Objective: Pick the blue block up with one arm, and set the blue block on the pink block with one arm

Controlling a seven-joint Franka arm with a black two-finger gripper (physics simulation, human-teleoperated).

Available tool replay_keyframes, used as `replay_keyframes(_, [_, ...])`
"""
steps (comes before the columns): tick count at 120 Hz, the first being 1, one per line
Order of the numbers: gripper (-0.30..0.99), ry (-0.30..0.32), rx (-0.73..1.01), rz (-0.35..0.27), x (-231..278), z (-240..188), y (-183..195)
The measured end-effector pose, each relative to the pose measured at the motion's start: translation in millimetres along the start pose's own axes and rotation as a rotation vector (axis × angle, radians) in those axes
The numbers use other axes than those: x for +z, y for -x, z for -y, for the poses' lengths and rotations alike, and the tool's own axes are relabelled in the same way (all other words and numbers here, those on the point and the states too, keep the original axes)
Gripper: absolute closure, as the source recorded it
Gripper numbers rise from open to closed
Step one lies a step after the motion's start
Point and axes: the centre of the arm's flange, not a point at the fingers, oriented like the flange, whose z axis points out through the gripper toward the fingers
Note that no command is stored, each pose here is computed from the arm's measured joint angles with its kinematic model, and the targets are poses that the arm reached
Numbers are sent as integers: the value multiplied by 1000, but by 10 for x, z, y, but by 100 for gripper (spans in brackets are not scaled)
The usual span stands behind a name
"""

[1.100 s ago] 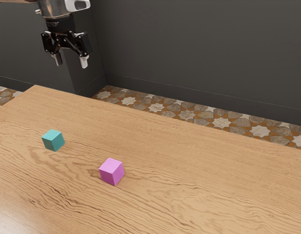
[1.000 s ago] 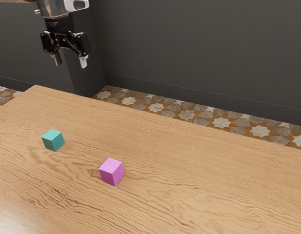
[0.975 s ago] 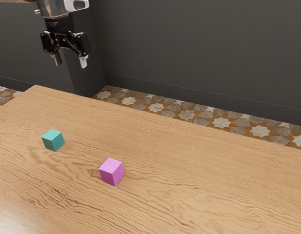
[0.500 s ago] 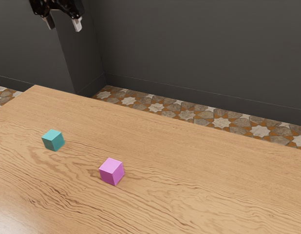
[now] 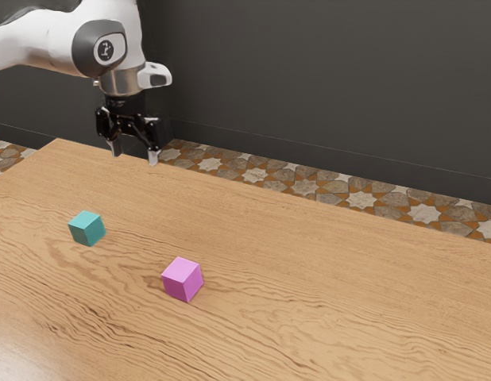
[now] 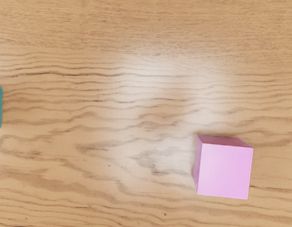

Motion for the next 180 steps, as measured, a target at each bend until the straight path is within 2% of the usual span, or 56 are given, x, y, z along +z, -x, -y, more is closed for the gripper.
replay_keyframes(21, [0, -18, 37, -97, 81, -62, -167])
replay_keyframes(40, [0, -1, -56, -118, 215, 877, -283])
replay_keyframes(62, [0, -6, -30, -140, 392, 1353, -708])
replay_keyframes(75, [0, 18, -22, -111, 716, 1695, -894])
replay_keyframes(98, [0, 56, 31, -23, 1452, 1955, -1025])
replay_keyframes(126, [0, 77, 75, 18, 1885, 2379, -923])
replay_keyframes(139, [0, 105, 87, 45, 2101, 2457, -662])
replay_keyframes(158, [0, 110, 123, 36, 2209, 2450, -488])
replay_keyframes(180, [0, 74, 164, 18, 2272, 2543, -446])
